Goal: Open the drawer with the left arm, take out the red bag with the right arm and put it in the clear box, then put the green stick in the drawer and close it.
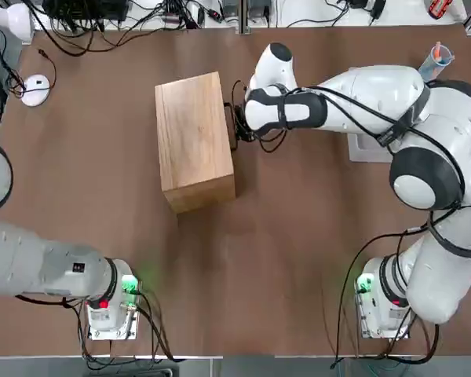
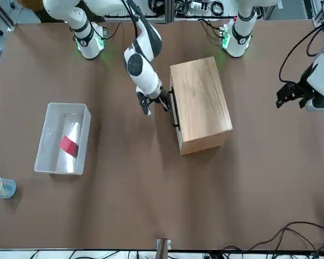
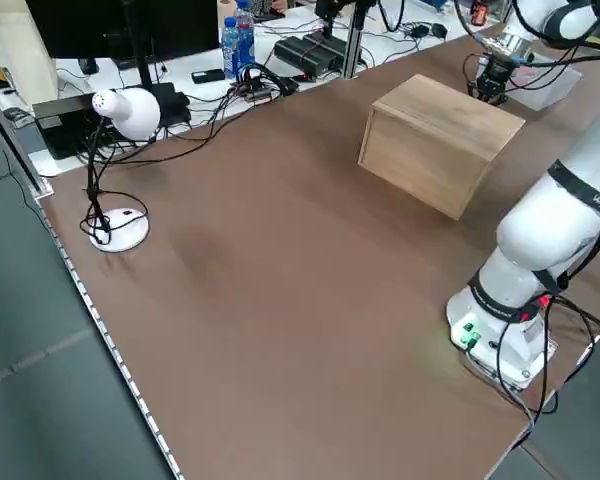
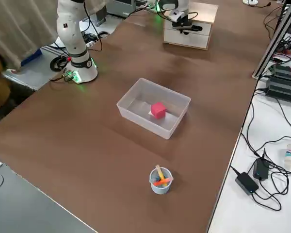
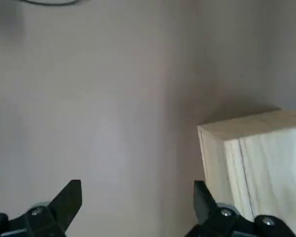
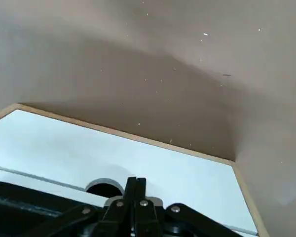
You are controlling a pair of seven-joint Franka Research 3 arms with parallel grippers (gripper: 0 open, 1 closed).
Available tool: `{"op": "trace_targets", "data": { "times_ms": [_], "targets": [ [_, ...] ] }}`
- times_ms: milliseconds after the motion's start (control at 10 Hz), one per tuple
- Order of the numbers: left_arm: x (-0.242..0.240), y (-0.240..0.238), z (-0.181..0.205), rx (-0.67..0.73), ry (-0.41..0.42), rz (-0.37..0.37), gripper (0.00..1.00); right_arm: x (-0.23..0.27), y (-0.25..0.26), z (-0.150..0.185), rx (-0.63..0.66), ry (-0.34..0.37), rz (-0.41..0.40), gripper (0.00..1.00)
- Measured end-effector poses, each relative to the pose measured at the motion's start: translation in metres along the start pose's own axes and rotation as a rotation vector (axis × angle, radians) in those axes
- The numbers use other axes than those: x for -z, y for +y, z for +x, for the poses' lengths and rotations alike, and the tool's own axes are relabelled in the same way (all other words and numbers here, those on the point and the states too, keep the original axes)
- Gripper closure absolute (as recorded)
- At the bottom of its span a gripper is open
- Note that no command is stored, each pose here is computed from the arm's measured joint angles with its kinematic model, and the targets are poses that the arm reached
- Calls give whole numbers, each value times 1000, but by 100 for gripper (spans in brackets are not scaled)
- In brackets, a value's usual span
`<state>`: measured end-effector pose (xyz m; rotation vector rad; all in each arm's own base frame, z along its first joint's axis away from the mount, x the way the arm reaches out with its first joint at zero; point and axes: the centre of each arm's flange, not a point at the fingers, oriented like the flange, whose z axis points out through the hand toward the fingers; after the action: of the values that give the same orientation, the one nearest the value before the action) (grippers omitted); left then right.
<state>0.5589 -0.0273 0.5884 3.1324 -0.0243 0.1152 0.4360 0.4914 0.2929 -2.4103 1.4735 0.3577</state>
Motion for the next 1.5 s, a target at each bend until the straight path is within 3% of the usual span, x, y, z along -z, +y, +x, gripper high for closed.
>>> {"op": "trace_targets", "data": {
  "times_ms": [200, 300, 500, 700, 1000, 1200, 1500],
  "targets": [
    [6, 1, 11, -2, 18, 2, 0, 10, -12, 17, 75, -5, -11, 96],
    [8, 1, 12, -2, 19, 2, 0, 30, -26, 53, 129, -14, -48, 95],
    [9, 3, 12, 5, 11, -8, 1, 104, -46, 167, 253, -57, -97, 91],
    [7, 4, 10, 30, -14, -15, 1, 177, -39, 264, 403, -4, -120, 81],
    [4, 5, 8, 36, -32, -15, 1, 278, -30, 335, 559, 92, -202, 38],
    [3, 6, 8, 27, -35, -15, 1, 361, -22, 376, 766, 162, -209, 9],
    [0, 8, 9, 16, -41, -9, 1, 476, 5, 393, 1060, 290, -145, 0]
  ]
}}
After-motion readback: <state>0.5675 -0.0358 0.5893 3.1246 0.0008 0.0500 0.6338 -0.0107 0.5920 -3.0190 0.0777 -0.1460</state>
